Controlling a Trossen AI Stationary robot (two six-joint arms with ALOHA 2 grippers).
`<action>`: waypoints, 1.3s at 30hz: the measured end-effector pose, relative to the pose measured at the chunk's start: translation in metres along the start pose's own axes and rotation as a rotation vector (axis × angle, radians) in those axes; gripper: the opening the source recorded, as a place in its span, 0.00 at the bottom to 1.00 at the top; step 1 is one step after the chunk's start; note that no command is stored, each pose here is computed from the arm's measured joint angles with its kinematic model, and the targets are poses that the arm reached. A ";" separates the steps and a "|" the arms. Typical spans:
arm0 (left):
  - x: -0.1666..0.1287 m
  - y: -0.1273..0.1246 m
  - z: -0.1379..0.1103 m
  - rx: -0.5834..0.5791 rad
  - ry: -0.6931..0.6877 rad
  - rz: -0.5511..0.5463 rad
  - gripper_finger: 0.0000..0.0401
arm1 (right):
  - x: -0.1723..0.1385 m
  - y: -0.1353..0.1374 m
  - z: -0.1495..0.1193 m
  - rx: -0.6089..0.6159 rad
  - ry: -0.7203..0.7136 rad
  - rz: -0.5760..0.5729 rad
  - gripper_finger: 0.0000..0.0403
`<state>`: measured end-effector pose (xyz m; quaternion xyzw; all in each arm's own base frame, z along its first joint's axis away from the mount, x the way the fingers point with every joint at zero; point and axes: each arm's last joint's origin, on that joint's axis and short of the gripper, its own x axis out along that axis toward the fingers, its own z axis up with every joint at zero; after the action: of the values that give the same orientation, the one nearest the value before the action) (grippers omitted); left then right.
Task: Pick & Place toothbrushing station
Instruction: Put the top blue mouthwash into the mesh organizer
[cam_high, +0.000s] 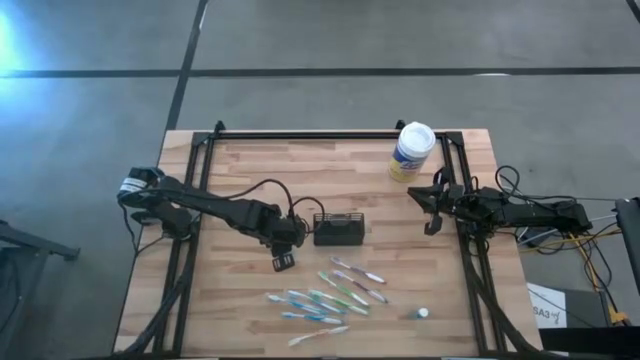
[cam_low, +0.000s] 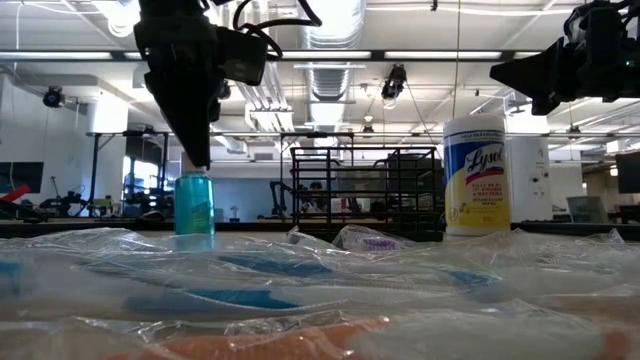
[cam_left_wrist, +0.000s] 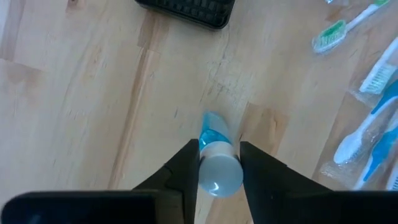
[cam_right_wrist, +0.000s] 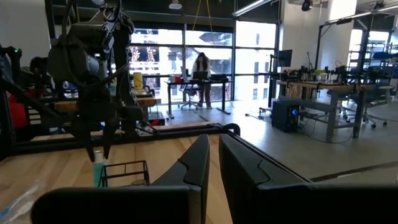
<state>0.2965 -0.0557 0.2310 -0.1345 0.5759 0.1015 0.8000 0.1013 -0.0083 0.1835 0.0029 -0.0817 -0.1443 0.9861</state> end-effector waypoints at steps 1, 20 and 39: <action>0.001 0.000 0.000 0.001 0.002 0.000 0.28 | 0.000 0.000 0.000 0.000 0.000 0.000 0.09; 0.017 -0.020 0.015 0.051 0.058 0.034 0.42 | 0.000 0.000 0.000 -0.003 0.002 -0.001 0.09; -0.009 -0.016 0.017 -0.012 -0.016 0.054 0.46 | 0.000 0.000 -0.001 -0.003 0.009 0.000 0.09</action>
<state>0.3139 -0.0656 0.2467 -0.1230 0.5725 0.1278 0.8005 0.1018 -0.0083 0.1826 0.0022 -0.0768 -0.1444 0.9865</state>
